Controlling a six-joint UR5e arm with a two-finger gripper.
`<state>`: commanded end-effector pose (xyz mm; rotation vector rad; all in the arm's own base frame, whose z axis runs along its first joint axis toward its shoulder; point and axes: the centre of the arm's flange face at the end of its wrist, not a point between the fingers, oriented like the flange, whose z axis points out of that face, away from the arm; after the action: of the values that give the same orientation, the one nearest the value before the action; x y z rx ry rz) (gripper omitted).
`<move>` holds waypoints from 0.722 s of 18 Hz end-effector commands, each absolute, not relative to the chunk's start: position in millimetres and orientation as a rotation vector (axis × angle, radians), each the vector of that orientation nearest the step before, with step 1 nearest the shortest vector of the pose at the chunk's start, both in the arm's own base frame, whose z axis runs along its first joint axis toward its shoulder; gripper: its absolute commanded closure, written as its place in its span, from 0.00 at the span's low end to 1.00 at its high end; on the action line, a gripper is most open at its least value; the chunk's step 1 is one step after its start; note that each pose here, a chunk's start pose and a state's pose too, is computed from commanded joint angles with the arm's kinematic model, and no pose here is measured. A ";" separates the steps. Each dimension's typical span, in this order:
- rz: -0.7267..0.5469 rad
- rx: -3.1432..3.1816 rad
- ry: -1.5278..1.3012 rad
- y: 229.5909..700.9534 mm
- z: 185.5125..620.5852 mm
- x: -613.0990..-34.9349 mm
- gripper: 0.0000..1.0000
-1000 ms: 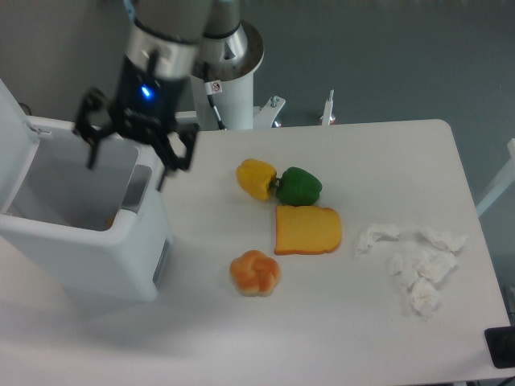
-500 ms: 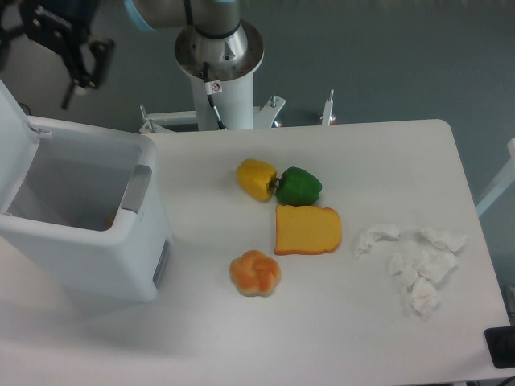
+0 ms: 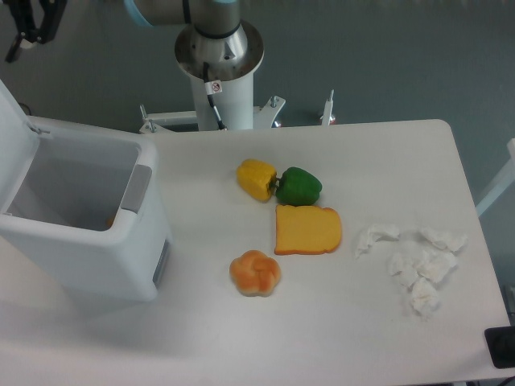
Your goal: Close the trash can
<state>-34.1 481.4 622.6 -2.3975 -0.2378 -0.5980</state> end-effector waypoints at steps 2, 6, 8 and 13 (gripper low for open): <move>-0.606 -2.411 -0.237 488.0 615.2 -33.9 0.00; -0.540 -2.459 -0.267 498.4 600.4 -42.3 0.00; -0.523 -2.466 -0.275 500.6 598.8 -44.9 0.00; -0.429 -2.498 -0.309 504.9 594.0 -56.3 0.00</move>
<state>-56.3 504.9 594.0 -2.4981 -0.3088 -0.4288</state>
